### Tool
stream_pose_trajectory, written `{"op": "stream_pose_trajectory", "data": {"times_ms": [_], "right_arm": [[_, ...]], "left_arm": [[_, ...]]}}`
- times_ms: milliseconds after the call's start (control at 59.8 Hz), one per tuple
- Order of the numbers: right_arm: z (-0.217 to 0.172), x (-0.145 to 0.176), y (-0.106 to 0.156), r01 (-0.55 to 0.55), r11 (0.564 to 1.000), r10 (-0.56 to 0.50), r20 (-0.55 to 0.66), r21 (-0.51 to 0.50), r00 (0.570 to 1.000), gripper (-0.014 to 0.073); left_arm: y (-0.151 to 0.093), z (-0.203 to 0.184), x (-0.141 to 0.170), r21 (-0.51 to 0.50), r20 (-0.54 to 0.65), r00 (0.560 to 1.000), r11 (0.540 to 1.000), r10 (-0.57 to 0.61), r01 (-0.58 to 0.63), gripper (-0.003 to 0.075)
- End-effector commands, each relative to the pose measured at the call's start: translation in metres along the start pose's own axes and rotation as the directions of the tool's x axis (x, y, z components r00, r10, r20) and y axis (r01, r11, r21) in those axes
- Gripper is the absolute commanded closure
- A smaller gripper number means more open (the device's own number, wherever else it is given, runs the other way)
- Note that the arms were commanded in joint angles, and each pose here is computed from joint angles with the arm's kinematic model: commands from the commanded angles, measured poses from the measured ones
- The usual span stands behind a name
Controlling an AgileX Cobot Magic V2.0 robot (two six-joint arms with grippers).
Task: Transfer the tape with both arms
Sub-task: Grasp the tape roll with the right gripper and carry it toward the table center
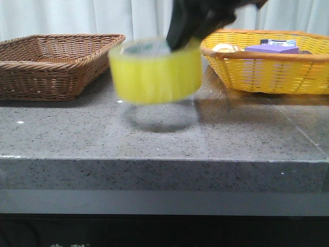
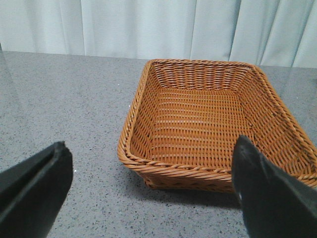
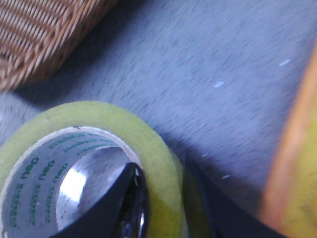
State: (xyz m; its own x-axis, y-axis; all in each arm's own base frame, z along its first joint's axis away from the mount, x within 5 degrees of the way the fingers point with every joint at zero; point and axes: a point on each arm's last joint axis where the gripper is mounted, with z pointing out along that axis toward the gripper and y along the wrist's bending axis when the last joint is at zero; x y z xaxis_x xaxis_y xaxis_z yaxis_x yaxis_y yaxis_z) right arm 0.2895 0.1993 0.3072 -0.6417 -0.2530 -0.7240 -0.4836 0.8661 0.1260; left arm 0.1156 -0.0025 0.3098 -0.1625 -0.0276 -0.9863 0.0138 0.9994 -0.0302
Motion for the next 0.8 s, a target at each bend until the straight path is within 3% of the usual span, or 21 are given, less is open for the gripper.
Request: {"op": "stream_pose_trajectory", "data": {"times_ms": [0,268,518,786], "right_arm": [[-0.012,-0.014,0.007,-0.002,0.999,0.009,0.173,-0.039,0.985,0.0538],[-0.002,-0.008,0.007,-0.020,0.999,0.026,0.146,-0.044,0.989,0.0528],[-0.003,-0.008,0.007,-0.020,0.999,0.026,0.147,-0.045,0.989,0.0316],[-0.023,-0.015,0.008,-0.017,0.998,0.028,0.202,-0.054,0.979,0.0300]], "left_arm": [[-0.001,-0.001,-0.019,0.007,0.111,0.994,1.000,-0.001,0.000,0.0080],[-0.001,-0.001,-0.019,0.006,0.109,0.994,1.000,-0.001,0.000,0.0080],[-0.001,-0.001,-0.019,0.006,0.109,0.994,1.000,-0.001,0.000,0.0080],[-0.001,-0.001,-0.019,0.006,0.109,0.994,1.000,-0.001,0.000,0.0080]]}}
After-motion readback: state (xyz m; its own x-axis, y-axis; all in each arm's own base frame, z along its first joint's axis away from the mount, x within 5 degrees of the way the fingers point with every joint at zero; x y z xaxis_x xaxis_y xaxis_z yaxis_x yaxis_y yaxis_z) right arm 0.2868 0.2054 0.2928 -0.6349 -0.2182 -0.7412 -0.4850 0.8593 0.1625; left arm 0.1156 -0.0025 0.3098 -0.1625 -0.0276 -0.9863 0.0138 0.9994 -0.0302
